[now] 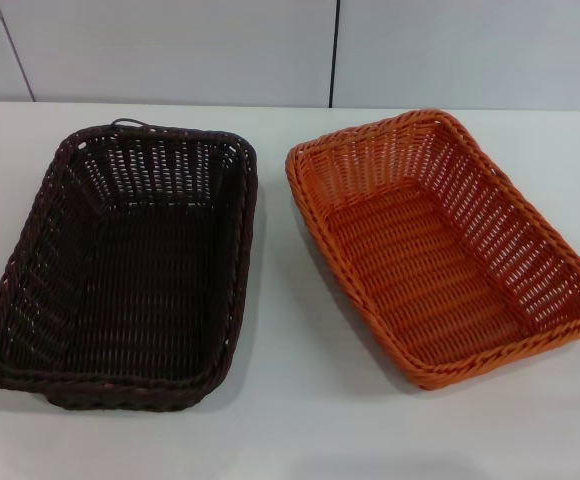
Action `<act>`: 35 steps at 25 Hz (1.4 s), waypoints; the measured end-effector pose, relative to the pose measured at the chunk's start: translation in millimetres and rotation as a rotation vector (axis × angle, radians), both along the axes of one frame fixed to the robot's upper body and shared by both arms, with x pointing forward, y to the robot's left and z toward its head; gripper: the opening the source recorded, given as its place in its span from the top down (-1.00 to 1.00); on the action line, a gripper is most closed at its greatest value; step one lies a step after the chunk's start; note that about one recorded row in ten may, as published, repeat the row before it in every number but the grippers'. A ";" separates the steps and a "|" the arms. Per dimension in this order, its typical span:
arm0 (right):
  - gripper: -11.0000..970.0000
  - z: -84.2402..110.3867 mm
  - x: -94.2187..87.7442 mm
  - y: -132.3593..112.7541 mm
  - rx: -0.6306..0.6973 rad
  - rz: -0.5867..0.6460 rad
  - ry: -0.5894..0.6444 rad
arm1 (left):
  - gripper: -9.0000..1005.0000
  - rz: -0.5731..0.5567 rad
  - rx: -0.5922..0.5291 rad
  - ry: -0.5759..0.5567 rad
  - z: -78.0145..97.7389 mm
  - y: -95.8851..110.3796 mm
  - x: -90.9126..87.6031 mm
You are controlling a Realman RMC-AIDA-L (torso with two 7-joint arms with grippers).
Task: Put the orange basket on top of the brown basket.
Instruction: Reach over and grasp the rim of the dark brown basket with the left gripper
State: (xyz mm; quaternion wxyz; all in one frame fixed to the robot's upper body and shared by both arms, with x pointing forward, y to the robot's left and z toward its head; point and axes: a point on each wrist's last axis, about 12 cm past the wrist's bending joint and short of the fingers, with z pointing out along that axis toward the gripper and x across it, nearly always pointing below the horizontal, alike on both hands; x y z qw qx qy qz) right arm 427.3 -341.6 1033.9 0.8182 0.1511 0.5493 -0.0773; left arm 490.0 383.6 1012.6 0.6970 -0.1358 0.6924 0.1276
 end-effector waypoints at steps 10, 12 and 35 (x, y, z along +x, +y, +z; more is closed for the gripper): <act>-0.57 0.0 2.5 1.0 0.003 0.005 0.002 | -0.57 -0.001 0.000 -0.003 0.5 -0.3 0.7; -0.57 0.4 3.6 1.4 0.003 0.007 0.001 | -0.57 -0.010 -0.003 -0.027 6.3 -1.0 7.3; -0.57 -3.2 10.1 -0.4 0.006 0.015 0.043 | -0.51 -0.440 0.148 0.504 178.5 -65.0 94.7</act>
